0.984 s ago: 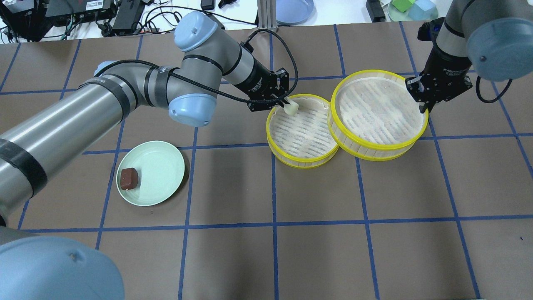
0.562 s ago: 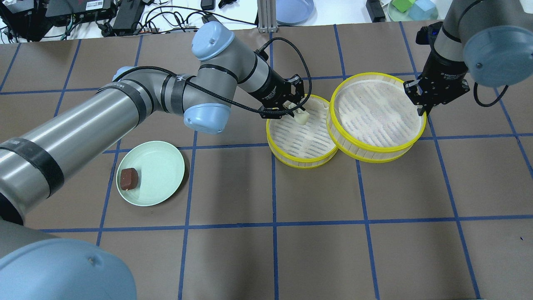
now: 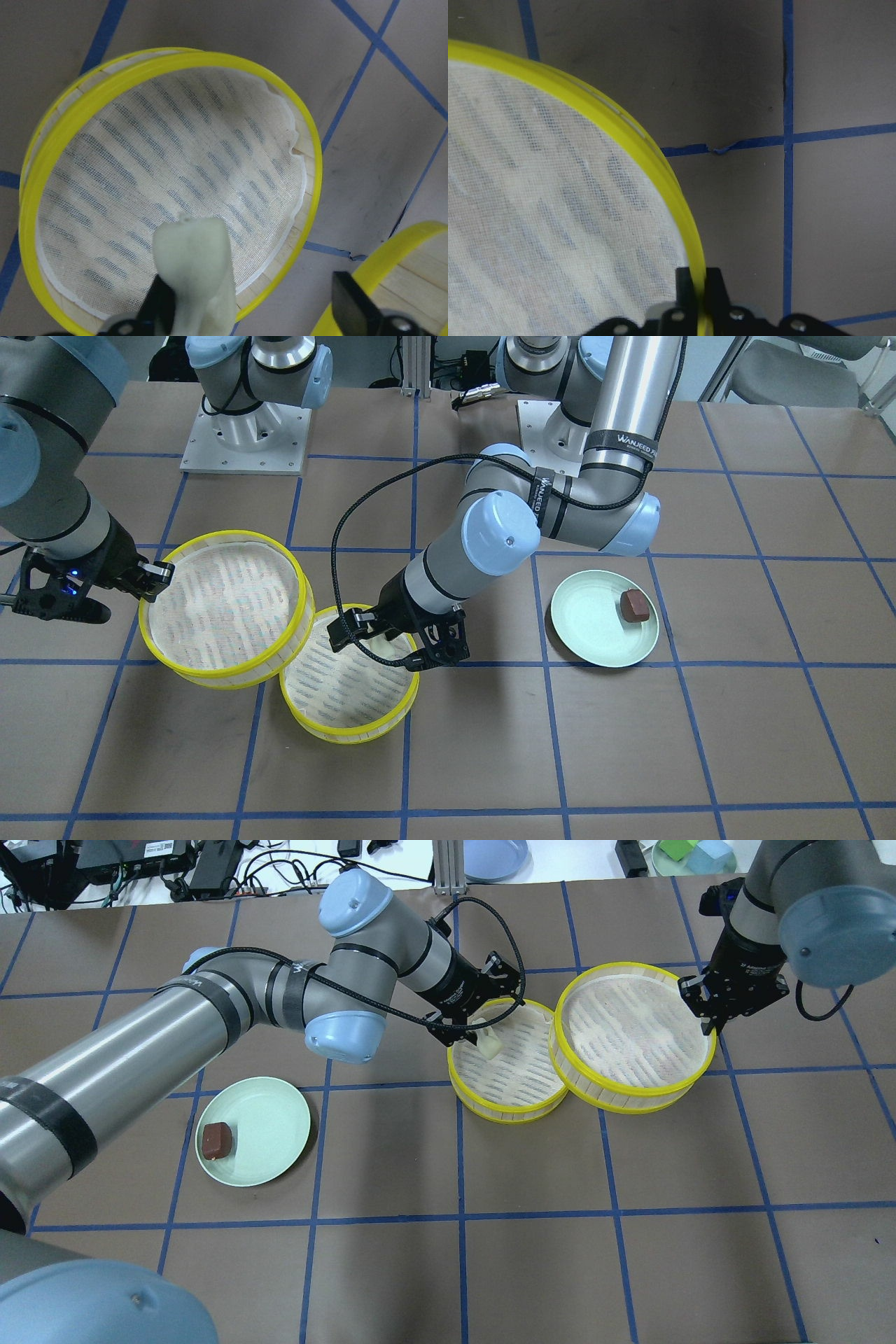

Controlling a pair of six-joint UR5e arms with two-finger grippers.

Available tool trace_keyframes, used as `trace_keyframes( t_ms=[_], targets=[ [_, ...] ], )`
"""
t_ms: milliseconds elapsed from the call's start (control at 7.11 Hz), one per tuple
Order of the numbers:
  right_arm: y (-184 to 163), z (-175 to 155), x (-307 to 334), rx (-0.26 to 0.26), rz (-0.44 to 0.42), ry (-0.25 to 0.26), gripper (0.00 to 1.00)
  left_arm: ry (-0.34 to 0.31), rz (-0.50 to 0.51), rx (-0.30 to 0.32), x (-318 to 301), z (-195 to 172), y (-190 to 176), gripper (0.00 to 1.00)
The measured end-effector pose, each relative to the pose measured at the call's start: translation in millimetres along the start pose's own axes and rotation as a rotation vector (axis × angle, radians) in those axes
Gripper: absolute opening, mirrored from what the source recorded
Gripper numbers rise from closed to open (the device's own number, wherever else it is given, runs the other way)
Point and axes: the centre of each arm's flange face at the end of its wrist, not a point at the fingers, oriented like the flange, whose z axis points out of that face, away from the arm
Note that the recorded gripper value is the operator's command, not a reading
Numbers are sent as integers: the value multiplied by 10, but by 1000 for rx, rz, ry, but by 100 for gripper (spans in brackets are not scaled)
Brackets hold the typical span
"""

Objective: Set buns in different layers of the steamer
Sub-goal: 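Set the top tier back on the bottom tier while the left gripper withdraws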

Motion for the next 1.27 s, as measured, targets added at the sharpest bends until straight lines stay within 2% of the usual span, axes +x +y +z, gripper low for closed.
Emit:
trace_keyframes(
  t_ms=[422, 703, 984, 1266],
  targets=[
    [-15, 28, -23, -2, 4, -4, 0, -4, 3, 9, 10, -37, -31, 100],
    [-66, 57, -137, 25, 1, -5, 0, -62, 53, 44, -200, -415, -335, 100],
    [-74, 110, -660, 59, 28, -1, 0, -202, 136, 50, -653, -1052, -631, 100],
    [-63, 250, -1317, 102, 55, -2, 0, -397, 242, 15, -1134, -1557, -719, 100]
  ],
)
